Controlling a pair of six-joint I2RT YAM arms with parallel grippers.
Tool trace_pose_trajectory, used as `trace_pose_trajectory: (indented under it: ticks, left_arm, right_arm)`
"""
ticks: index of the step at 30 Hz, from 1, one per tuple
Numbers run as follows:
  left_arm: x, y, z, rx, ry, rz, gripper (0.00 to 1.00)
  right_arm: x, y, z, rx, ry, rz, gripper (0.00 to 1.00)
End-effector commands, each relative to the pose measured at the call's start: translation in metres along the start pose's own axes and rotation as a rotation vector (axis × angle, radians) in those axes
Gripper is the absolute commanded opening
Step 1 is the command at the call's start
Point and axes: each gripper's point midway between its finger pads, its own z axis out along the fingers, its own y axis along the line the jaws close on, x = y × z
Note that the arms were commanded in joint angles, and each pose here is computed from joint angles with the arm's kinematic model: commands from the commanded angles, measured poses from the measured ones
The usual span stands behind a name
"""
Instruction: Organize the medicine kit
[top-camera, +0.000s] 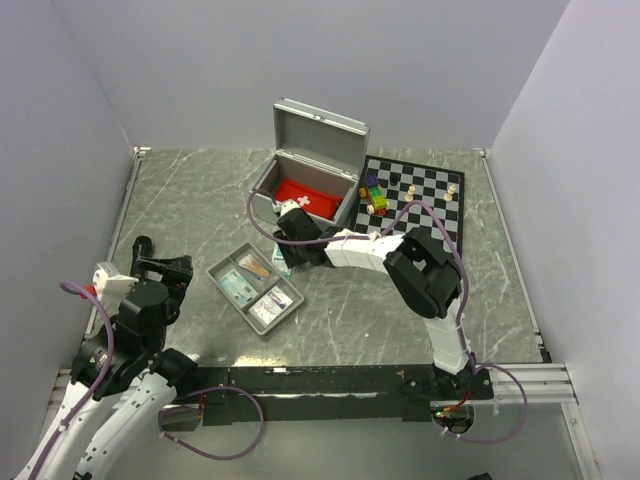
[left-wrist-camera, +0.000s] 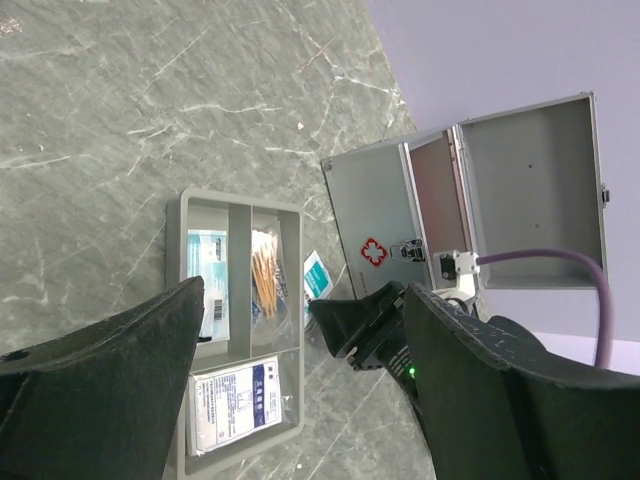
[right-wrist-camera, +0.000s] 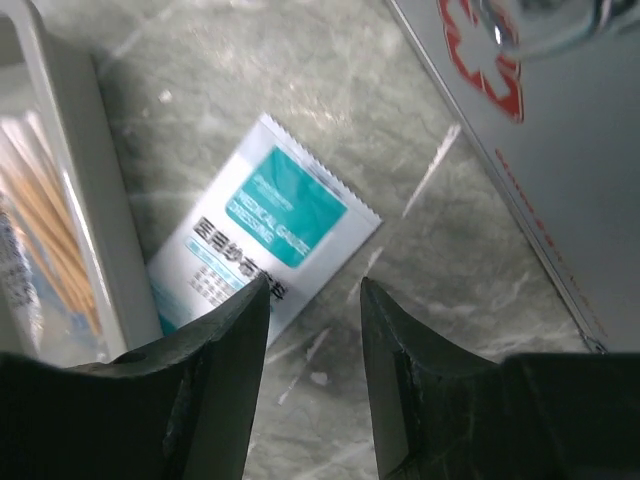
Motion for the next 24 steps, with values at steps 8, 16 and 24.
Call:
trace_pose_trajectory:
  ticks: [8, 16, 24]
  left_arm:
    - [0.003, -0.002, 0.003, 0.007, 0.005, -0.004, 0.85]
    - [0.007, -0.001, 0.005, -0.004, 0.019, 0.001, 0.85]
    - [0.009, -0.002, 0.005, -0.003, 0.027, 0.001, 0.85]
  right_arm:
    - [-0.024, -0.003, -0.007, 0.072, -0.084, -0.023, 0.52]
    - [-0.018, 0.009, 0.008, 0.097, -0.038, -0.123, 0.54]
    - [0.004, 0.018, 0.024, 0.07, 0.05, -0.153, 0.53]
